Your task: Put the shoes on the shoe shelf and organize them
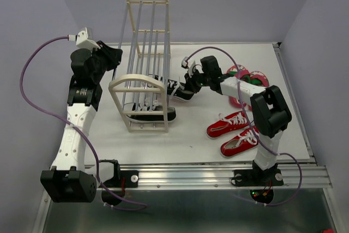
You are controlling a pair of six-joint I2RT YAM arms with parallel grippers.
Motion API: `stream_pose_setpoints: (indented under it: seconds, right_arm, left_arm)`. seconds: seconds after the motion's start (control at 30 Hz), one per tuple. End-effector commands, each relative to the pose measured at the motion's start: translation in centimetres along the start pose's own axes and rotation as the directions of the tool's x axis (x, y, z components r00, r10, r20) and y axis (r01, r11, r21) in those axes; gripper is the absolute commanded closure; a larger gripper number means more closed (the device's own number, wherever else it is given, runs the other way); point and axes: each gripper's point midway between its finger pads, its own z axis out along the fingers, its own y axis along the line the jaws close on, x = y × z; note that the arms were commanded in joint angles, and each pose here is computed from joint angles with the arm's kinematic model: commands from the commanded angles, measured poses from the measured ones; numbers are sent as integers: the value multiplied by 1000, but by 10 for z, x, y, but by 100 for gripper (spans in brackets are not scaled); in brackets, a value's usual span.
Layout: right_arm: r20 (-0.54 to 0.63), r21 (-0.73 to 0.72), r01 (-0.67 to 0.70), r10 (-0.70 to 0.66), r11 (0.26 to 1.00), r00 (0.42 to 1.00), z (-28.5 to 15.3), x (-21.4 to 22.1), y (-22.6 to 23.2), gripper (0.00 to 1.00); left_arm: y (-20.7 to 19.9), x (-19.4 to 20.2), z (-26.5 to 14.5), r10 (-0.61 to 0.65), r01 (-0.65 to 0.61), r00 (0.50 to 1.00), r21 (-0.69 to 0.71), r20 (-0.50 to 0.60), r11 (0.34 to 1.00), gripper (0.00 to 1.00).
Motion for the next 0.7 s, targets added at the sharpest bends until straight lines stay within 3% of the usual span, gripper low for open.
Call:
stream_pose_setpoints:
  seconds: [0.0, 0.4, 0.57, 0.67]
  right_arm:
    - [211, -22, 139, -131, 990, 969, 6, -81, 11, 95]
    - [208, -41, 178, -166, 983, 964, 29, -99, 31, 91]
    - [193, -38, 136, -126, 990, 973, 38, -95, 31, 92]
    - [195, -30, 63, -56, 998, 979, 44, -96, 33, 98]
  left_arm:
    - [20, 30, 13, 46, -49, 996, -30, -78, 998, 82]
    - [22, 39, 20, 37, -40, 993, -24, -110, 999, 83]
    - [23, 41, 22, 33, -36, 993, -23, -117, 999, 83]
    - [24, 42, 22, 30, -34, 992, -28, -120, 999, 83]
